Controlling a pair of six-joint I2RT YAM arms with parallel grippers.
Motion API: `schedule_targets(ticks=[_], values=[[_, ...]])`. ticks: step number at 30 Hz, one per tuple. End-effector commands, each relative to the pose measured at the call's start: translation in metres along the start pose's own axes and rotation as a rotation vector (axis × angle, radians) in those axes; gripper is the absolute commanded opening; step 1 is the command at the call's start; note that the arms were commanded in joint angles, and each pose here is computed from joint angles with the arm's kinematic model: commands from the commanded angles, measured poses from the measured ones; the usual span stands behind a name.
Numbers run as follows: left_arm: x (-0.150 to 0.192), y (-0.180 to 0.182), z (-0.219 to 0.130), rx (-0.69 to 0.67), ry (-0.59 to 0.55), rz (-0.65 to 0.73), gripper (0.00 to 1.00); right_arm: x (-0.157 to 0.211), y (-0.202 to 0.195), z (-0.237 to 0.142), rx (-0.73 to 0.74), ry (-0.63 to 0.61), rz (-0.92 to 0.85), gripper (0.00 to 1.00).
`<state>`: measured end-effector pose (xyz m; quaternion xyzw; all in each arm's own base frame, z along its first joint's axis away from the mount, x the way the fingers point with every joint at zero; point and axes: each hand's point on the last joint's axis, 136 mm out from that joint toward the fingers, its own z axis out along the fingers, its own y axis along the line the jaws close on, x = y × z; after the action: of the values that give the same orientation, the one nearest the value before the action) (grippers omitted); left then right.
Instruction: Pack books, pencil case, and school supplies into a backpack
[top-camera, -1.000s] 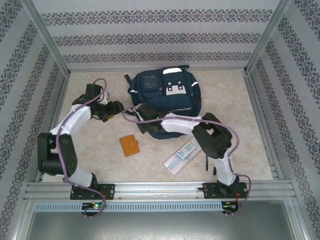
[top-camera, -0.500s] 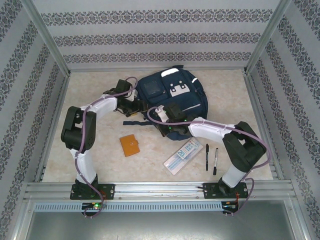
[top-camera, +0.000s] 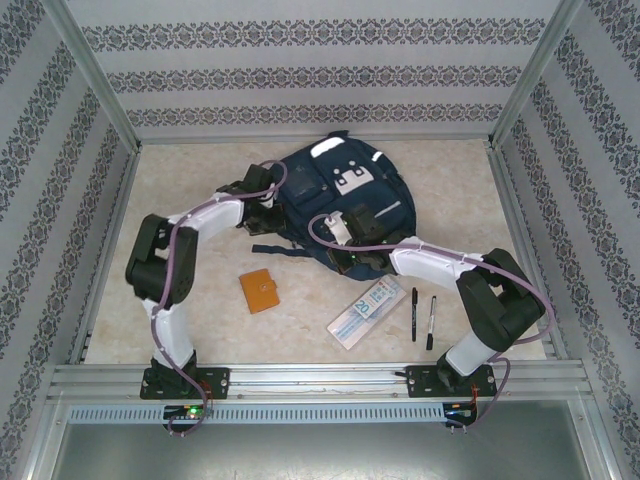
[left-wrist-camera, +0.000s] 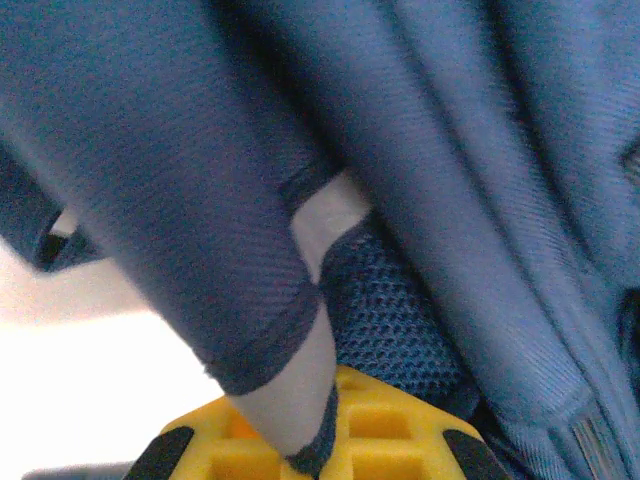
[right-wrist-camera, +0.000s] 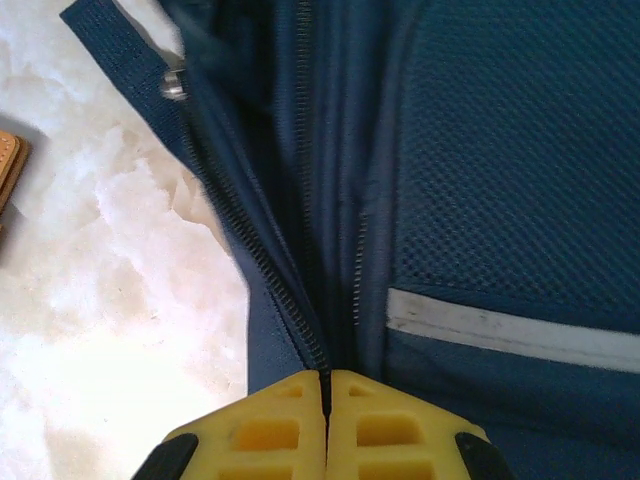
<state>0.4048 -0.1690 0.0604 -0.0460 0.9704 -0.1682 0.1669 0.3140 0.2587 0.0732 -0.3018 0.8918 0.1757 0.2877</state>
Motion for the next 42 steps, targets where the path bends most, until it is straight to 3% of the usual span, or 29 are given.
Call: schedule_targets(ticks=[1,7,9,11,14,17,19,22,24,28,32,35,37,40,42], values=[[0.042,0.045,-0.028,-0.175,0.059,0.029,0.0,-0.016,-0.025,-0.008,0.084,-0.048,-0.016,0.0],[0.076,0.033,-0.052,-0.059,0.082,0.025,0.03,-0.028,-0.037,0.002,0.099,-0.048,-0.024,0.0],[0.071,0.021,-0.062,-0.005,0.05,0.069,0.33,-0.032,-0.042,0.009,0.099,-0.047,-0.009,0.0],[0.061,0.01,-0.075,0.037,-0.008,0.172,0.47,-0.036,-0.045,0.015,0.086,-0.048,0.015,0.0],[0.047,-0.005,-0.097,0.079,-0.1,0.439,0.53,-0.04,-0.047,0.024,0.058,-0.05,0.066,0.0],[0.051,-0.025,-0.106,0.173,-0.197,0.85,0.55,-0.045,-0.045,0.025,0.027,-0.069,0.108,0.0],[0.06,-0.038,-0.108,0.239,-0.299,1.148,0.69,-0.051,-0.044,0.021,0.008,-0.1,0.132,0.0],[0.044,-0.05,-0.105,0.219,-0.493,1.324,0.85,-0.062,-0.039,0.01,-0.022,-0.137,0.147,0.0],[0.037,-0.053,-0.096,0.216,-0.501,1.41,0.86,-0.067,-0.036,0.004,-0.035,-0.152,0.145,0.0],[0.034,-0.036,-0.061,0.148,-0.336,1.532,0.85,-0.067,-0.039,-0.002,-0.064,-0.16,0.171,0.0],[0.022,-0.016,-0.036,0.029,-0.281,1.559,0.79,-0.062,-0.04,-0.001,-0.097,-0.153,0.195,0.0],[0.011,0.001,-0.021,-0.043,-0.184,1.445,0.53,-0.059,-0.041,-0.002,-0.108,-0.152,0.21,0.0],[0.02,-0.002,-0.02,0.014,-0.124,1.432,0.28,-0.056,-0.043,-0.002,-0.107,-0.144,0.226,0.0],[0.03,-0.02,-0.035,0.134,-0.109,1.383,0.0,-0.053,-0.047,-0.002,-0.114,-0.132,0.281,0.01],[0.039,-0.035,-0.052,0.234,-0.107,1.339,0.0,-0.052,-0.047,-0.006,-0.119,-0.124,0.338,0.23]])
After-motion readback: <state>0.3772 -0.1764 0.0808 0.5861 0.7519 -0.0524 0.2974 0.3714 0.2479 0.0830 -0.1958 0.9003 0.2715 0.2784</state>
